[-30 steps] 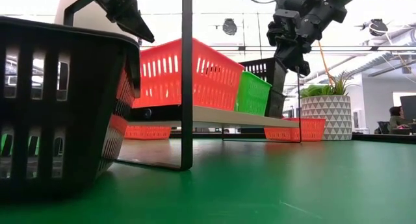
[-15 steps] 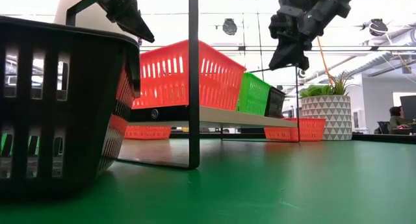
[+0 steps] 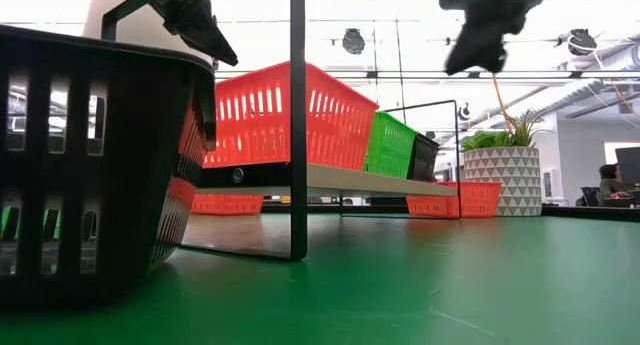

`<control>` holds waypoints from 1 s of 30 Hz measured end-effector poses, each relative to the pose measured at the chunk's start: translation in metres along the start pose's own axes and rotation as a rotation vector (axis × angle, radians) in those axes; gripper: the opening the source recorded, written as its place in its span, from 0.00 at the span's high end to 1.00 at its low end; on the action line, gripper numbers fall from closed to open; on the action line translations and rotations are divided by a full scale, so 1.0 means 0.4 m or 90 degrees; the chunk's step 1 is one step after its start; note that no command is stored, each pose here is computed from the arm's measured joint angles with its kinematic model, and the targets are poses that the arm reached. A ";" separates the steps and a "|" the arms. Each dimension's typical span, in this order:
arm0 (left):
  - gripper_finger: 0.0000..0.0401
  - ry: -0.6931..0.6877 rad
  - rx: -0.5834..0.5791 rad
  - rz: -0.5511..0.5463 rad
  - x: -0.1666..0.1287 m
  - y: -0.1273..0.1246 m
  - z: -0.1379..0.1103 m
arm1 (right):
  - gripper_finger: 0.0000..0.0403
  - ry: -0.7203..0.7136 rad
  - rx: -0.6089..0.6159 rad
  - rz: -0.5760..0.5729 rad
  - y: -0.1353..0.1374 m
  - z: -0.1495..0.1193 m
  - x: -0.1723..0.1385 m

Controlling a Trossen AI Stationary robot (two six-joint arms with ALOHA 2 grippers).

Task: Stack baskets on shelf by color
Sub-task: Stack the right green bin into the green bin on the shelf

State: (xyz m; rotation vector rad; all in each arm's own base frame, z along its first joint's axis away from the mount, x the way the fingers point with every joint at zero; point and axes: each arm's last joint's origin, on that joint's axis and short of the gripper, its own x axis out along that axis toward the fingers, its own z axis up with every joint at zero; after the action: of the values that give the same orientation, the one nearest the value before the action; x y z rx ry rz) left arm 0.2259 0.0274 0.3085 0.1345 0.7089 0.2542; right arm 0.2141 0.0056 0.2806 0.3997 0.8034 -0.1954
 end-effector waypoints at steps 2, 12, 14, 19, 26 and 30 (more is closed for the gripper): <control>0.63 0.000 0.000 0.000 0.000 0.000 0.000 | 0.90 0.027 -0.004 -0.012 0.033 -0.032 -0.004; 0.63 -0.017 0.011 0.002 0.000 0.000 0.007 | 0.90 0.119 0.056 -0.001 0.157 -0.166 -0.044; 0.63 -0.017 0.010 0.002 0.000 0.001 0.007 | 0.90 0.128 0.089 0.008 0.178 -0.188 -0.052; 0.63 -0.016 -0.001 -0.001 -0.001 -0.003 0.006 | 0.90 0.137 0.160 0.027 0.239 -0.256 -0.056; 0.63 -0.035 -0.026 -0.037 -0.007 -0.031 0.014 | 0.90 0.170 0.164 0.075 0.331 -0.343 -0.028; 0.63 -0.045 -0.041 -0.069 -0.014 -0.058 0.018 | 0.86 0.183 0.159 0.126 0.384 -0.388 -0.010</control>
State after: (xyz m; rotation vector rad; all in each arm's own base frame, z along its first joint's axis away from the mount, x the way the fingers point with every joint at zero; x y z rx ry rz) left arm 0.2310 0.0035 0.3127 0.0444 0.6342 0.1680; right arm 0.1580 0.2102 0.2285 0.7515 1.0186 -0.0520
